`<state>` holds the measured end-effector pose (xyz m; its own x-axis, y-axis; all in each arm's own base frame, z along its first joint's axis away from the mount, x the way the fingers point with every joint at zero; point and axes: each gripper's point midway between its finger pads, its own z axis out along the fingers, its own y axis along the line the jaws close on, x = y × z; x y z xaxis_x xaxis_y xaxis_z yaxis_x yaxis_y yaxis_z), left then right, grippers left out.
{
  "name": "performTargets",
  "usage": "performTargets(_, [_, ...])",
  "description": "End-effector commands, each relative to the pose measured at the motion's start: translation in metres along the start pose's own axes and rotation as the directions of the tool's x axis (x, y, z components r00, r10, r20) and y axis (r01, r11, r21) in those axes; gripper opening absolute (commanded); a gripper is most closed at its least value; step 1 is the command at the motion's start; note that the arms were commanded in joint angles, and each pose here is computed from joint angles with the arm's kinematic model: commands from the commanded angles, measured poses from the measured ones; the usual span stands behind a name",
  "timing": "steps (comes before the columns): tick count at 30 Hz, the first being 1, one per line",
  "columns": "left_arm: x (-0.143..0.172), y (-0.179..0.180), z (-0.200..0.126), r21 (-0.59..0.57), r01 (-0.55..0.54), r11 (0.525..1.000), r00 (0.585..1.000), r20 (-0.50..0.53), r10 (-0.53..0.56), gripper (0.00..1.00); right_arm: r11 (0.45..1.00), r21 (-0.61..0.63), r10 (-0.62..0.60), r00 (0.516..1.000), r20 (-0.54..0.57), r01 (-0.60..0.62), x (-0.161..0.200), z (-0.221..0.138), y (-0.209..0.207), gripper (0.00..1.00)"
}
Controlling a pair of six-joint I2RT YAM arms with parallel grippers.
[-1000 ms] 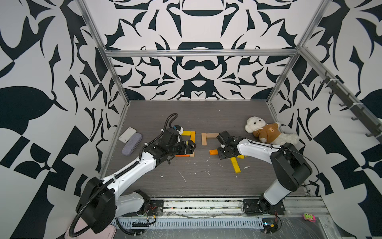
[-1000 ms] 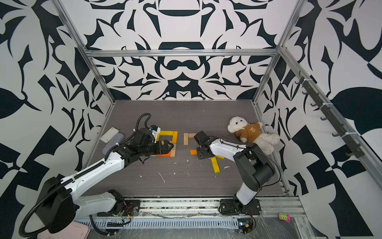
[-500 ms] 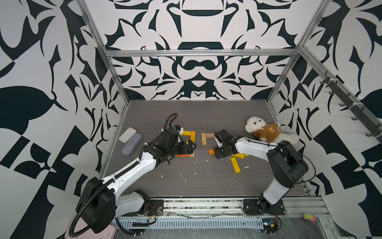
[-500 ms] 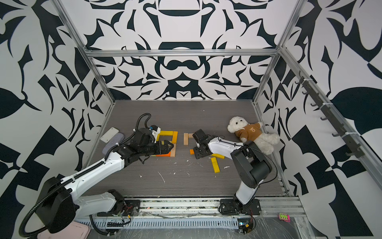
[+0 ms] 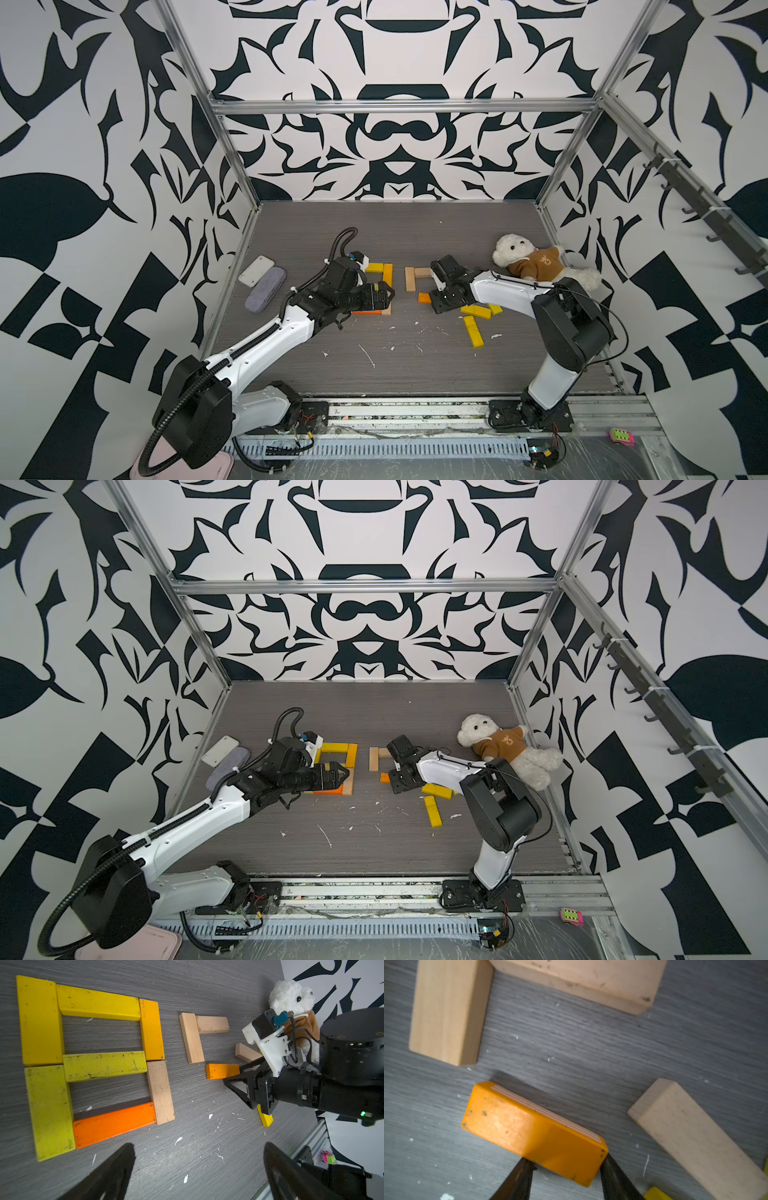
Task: Assemble the number 8 with building blocks
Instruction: Assemble the building block at the center of the board.
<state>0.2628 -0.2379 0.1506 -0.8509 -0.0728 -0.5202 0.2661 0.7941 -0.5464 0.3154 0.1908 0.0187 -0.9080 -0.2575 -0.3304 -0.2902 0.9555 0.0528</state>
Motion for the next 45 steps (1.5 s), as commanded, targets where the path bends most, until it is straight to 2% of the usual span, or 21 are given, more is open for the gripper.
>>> performTargets(1, [0.002,0.002,0.002,0.0,0.01,1.0,1.0,-0.01,-0.01,0.99,1.0,-0.001,0.009,1.0,-0.004,-0.009,-0.005,0.0,-0.003,0.54])
performTargets(11, [0.0,-0.001,0.003,0.002,0.006,1.0,1.0,-0.014,-0.006,0.99,0.999,0.006,-0.047,0.999,-0.015,0.047,-0.014,0.004,-0.007,0.52])
performTargets(45, [0.005,0.004,0.004,-0.007,0.014,1.0,1.0,-0.018,-0.014,0.99,0.999,-0.026,-0.025,1.0,-0.01,0.025,-0.022,0.011,0.0,0.49])
